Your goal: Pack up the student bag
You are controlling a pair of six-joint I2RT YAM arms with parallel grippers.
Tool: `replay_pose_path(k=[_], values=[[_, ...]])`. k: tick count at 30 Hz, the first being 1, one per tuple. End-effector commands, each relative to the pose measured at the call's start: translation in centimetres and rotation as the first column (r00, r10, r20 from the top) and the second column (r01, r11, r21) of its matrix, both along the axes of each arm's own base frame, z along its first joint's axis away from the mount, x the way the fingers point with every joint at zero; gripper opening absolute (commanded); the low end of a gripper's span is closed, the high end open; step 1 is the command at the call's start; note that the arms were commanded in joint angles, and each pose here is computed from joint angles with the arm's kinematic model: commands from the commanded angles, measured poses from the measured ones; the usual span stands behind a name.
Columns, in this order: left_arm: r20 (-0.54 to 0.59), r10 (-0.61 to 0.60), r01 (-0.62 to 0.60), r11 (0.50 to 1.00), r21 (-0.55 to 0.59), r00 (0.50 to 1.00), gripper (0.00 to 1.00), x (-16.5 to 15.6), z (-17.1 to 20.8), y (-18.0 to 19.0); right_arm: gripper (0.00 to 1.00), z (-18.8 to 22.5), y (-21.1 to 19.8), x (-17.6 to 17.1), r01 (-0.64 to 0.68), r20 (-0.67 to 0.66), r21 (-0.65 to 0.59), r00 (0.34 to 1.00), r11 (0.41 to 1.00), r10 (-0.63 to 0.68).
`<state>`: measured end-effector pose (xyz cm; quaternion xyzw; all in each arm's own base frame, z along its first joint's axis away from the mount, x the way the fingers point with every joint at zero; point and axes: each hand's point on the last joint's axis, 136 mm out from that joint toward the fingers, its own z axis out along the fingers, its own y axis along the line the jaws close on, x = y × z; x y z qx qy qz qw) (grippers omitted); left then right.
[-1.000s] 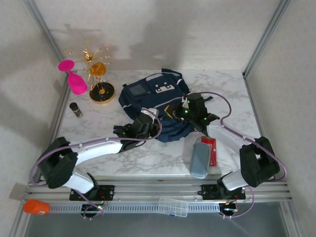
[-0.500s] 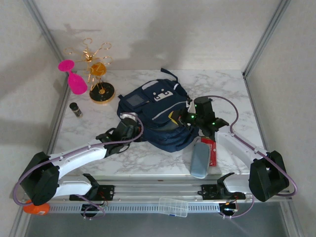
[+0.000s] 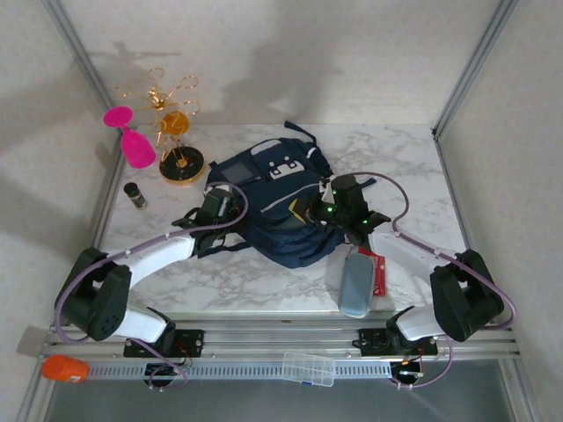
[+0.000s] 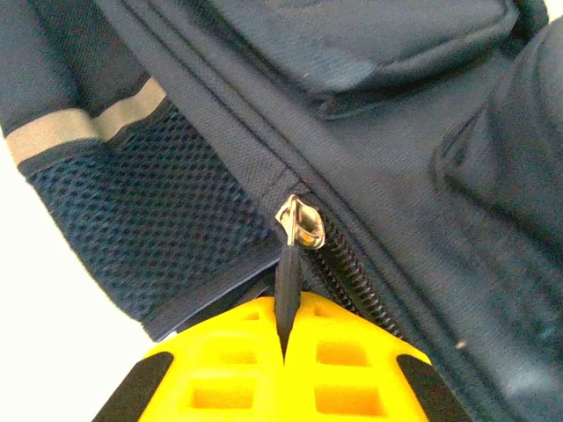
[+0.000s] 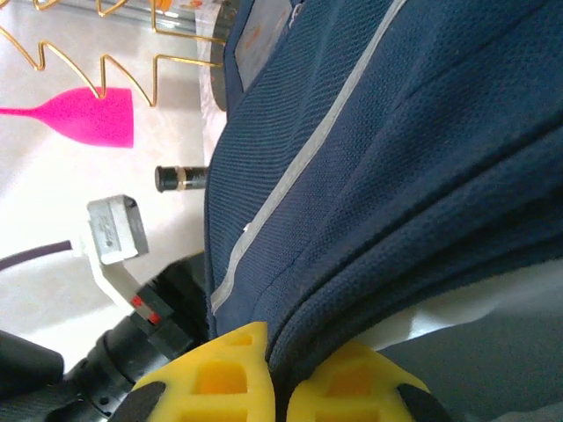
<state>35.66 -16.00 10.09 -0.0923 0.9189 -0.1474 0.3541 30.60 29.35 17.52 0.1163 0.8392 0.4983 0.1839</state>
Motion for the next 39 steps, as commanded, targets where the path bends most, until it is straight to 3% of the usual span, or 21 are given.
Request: replay_pose_path(k=[1,3,4,8,13,16,23,31,35,39], values=[[0.093,0.027,-0.029,0.999,0.021,0.995,0.0,4.0,3.0,0.1,0.0,3.0,2.3,1.2,0.031,0.108,0.064,0.993,0.997,-0.038],[0.053,0.034,-0.035,0.999,0.012,0.998,0.0,5.0,2.3,0.4,0.03,2.8,3.3,1.3,0.019,0.131,0.04,0.991,0.999,-0.024],[0.044,0.033,-0.034,0.999,0.017,0.998,0.02,5.0,2.1,0.5,0.1,2.2,3.4,1.4,0.021,0.122,0.009,0.992,1.0,-0.022],[0.008,0.031,-0.031,0.999,0.033,0.999,0.39,3.0,1.2,1.2,0.47,0.2,2.3,0.8,0.005,0.122,-0.101,0.993,0.995,0.007],[-0.003,0.012,-0.012,0.998,-0.063,1.0,0.47,-2.2,2.0,0.1,0.75,-1.9,-1.3,-1.7,-0.021,0.13,-0.307,0.989,0.951,0.064],[-0.002,-0.023,0.022,0.981,-0.191,1.0,0.52,-5.7,2.3,-2.5,0.88,-2.4,-3.9,-4.1,-0.045,0.104,-0.375,0.99,0.926,0.09],[-0.029,-0.145,0.124,0.918,-0.376,0.989,0.57,-12.1,1.9,-11.2,0.99,-4.1,-12.3,-8.7,0.014,-0.018,-0.515,0.999,0.857,-0.027],[-0.017,-0.297,0.256,0.849,-0.462,0.955,0.6,-15.0,2.0,-22.0,0.99,-8.0,-20.8,-12.2,0.138,-0.12,-0.698,0.945,0.702,-0.305],[-0.033,-0.345,0.292,0.838,-0.461,0.938,0.56,-15.5,0.9,-26.3,0.99,-10.6,-20.5,-13.2,0.107,-0.192,-0.665,0.932,0.739,-0.308],[-0.05,-0.405,0.325,0.795,-0.513,0.913,0.48,-16.4,-0.6,-29.6,0.99,-12.0,-22.0,-14.2,0.107,-0.227,-0.695,0.906,0.711,-0.358]])
